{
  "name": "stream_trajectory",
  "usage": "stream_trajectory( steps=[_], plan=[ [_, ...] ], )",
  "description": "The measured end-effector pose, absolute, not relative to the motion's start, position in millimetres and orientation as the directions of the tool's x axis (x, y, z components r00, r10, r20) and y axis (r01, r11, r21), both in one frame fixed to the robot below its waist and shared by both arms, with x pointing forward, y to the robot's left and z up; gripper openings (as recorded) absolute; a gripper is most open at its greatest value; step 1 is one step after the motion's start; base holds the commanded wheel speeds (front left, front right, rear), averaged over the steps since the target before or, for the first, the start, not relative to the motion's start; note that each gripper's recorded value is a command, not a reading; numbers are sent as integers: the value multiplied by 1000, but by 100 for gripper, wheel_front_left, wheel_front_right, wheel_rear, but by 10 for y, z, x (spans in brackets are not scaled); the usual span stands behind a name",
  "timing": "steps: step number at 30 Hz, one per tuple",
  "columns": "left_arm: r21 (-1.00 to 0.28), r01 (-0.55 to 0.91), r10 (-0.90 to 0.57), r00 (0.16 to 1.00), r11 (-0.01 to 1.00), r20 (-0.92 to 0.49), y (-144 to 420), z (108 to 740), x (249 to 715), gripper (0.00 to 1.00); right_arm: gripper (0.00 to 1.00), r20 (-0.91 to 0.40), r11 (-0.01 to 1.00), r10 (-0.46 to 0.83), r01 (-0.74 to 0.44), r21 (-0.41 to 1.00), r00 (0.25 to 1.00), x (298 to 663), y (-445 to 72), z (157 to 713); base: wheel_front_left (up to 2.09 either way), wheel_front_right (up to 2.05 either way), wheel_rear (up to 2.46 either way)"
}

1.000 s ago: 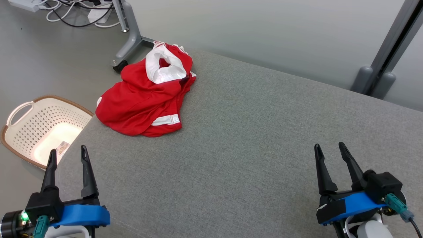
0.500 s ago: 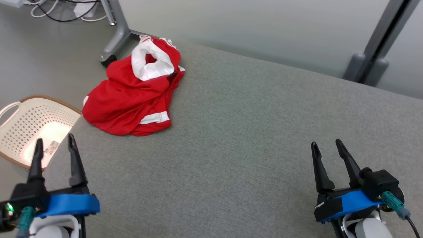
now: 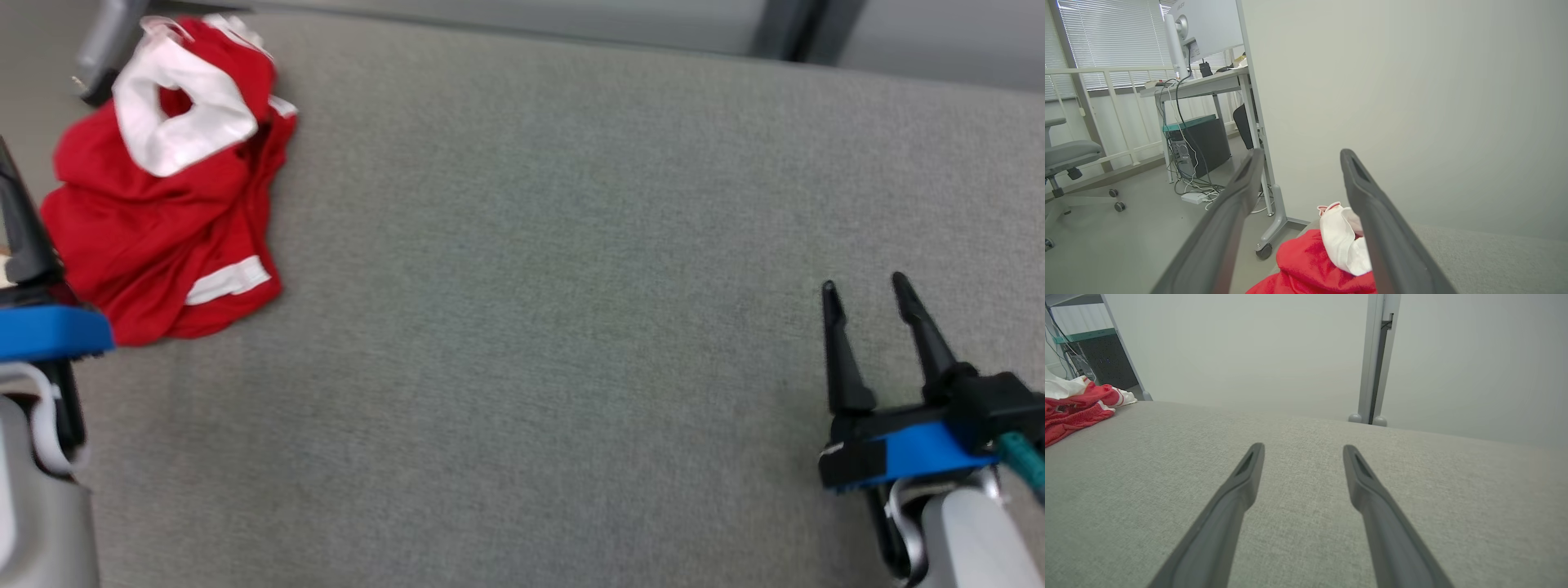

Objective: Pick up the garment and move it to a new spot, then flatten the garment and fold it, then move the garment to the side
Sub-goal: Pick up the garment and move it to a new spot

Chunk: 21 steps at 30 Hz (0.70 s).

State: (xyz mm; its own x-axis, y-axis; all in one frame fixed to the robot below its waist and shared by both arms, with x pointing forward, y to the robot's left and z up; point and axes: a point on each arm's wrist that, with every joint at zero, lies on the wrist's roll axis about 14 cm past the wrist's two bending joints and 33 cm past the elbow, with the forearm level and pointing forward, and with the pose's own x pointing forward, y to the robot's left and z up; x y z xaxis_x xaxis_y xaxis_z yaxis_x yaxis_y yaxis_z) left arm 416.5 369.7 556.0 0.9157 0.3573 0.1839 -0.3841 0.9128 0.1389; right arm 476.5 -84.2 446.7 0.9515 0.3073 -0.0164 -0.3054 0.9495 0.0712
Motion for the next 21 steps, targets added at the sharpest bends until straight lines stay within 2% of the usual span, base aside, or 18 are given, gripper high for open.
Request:
stream_trajectory(
  steps=[11,15,21],
  plan=[
    [143,-333,328,943,932,55,3820,5074,5058,100,100,-36,988,149,-150,-31,988,4984,-1554,4285,0,0,0],
    [148,-332,341,939,932,-37,3890,4796,5193,100,100,-48,990,128,-131,-45,991,5015,-1640,4232,0,0,0],
    [134,-332,357,894,934,-270,3923,4246,5171,100,100,-61,991,120,-124,-58,991,5041,-1690,4179,0,0,0]
  ],
)
